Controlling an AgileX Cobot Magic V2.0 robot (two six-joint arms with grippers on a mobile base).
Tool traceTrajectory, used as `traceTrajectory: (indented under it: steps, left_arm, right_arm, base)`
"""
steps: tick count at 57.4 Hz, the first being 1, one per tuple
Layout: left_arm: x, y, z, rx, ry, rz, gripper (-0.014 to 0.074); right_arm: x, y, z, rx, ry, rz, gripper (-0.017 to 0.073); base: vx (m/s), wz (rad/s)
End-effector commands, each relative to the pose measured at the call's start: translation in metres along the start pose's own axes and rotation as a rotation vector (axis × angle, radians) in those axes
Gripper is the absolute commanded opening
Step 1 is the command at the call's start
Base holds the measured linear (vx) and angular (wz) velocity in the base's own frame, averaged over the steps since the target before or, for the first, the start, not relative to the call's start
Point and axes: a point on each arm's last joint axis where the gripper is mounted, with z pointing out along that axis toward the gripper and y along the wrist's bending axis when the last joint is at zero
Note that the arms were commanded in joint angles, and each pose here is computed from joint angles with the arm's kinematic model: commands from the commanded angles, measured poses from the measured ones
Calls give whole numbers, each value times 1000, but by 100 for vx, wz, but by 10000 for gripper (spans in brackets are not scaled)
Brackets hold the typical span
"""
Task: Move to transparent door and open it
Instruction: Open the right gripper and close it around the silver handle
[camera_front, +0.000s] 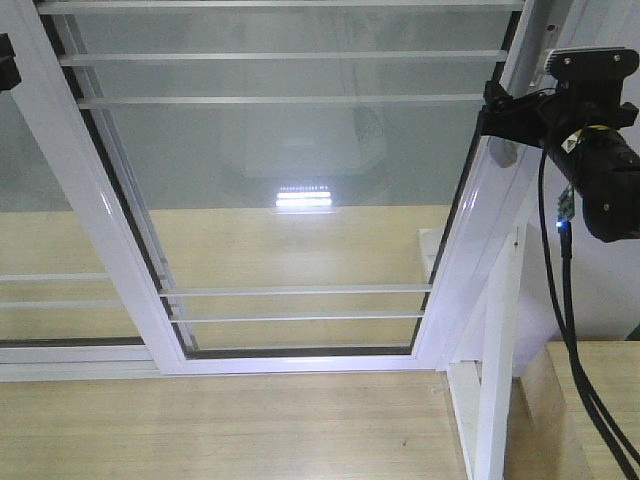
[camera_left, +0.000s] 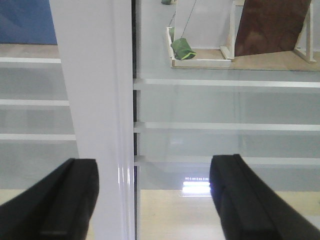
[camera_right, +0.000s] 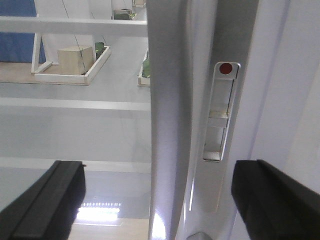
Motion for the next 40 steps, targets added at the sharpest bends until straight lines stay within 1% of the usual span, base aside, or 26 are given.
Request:
traceTrajectory:
  steps: [1, 19, 40]
  left_arm:
    - [-25, -2, -9, 6, -140, -5, 566]
    - [-25, -2, -9, 6, -140, -5, 566]
    - [-25, -2, -9, 6, -138, -5, 566]
  right_arm:
    - [-31, -2, -1, 10, -202, -18, 614]
    - [-21, -2, 10, 15, -233, -16, 593]
    - [-39, -2, 33, 13, -244, -18, 590]
  base:
    - [0, 0]
    - [0, 0]
    - [0, 0]
